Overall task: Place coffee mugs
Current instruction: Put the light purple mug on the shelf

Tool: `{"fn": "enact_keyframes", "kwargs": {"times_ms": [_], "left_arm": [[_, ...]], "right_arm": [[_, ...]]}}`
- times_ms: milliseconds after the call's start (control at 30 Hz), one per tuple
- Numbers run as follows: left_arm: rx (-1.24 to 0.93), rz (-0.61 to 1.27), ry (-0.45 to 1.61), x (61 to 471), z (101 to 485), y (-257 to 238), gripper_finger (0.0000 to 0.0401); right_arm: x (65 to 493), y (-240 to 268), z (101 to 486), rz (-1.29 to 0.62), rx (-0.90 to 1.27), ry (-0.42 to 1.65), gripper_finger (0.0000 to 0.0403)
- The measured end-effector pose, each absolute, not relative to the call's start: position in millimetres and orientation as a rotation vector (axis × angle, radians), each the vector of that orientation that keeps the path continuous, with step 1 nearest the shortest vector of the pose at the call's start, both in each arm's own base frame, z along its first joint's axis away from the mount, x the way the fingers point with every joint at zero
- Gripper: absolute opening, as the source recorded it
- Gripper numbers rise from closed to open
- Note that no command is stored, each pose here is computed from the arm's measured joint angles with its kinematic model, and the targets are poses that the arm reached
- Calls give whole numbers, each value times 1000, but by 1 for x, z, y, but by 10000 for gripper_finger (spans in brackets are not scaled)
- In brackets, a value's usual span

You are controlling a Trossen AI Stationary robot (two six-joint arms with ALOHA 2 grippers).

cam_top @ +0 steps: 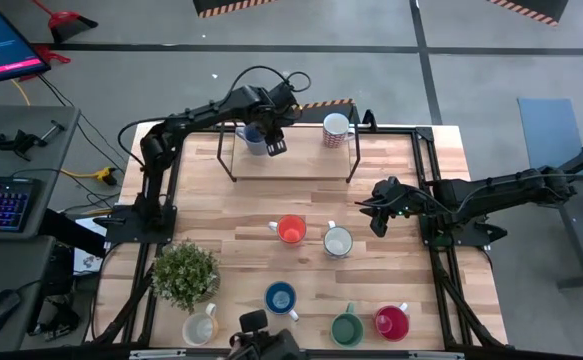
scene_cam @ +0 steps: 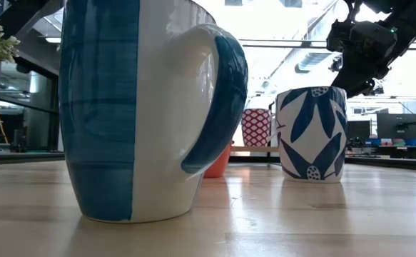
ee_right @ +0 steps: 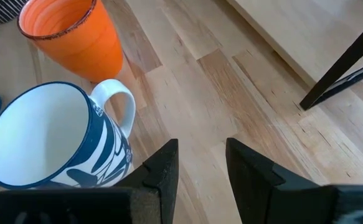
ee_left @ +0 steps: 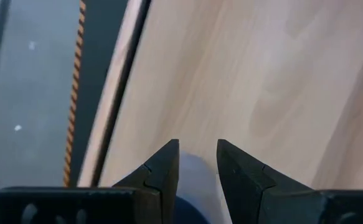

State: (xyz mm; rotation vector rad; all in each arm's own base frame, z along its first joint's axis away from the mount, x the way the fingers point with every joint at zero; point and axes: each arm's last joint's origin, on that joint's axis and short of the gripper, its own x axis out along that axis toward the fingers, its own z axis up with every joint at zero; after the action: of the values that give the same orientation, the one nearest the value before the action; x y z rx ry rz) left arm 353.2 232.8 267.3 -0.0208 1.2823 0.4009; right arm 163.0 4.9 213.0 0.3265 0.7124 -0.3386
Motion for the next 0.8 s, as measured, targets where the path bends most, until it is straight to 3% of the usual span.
{"fn": "enact_keyframes", "kwargs": {"times_ms": [800], "left_arm": [[-2,486,1380,331,263,256,99]], "right_arm": [[163,5,213,-335,326,714,115]]}}
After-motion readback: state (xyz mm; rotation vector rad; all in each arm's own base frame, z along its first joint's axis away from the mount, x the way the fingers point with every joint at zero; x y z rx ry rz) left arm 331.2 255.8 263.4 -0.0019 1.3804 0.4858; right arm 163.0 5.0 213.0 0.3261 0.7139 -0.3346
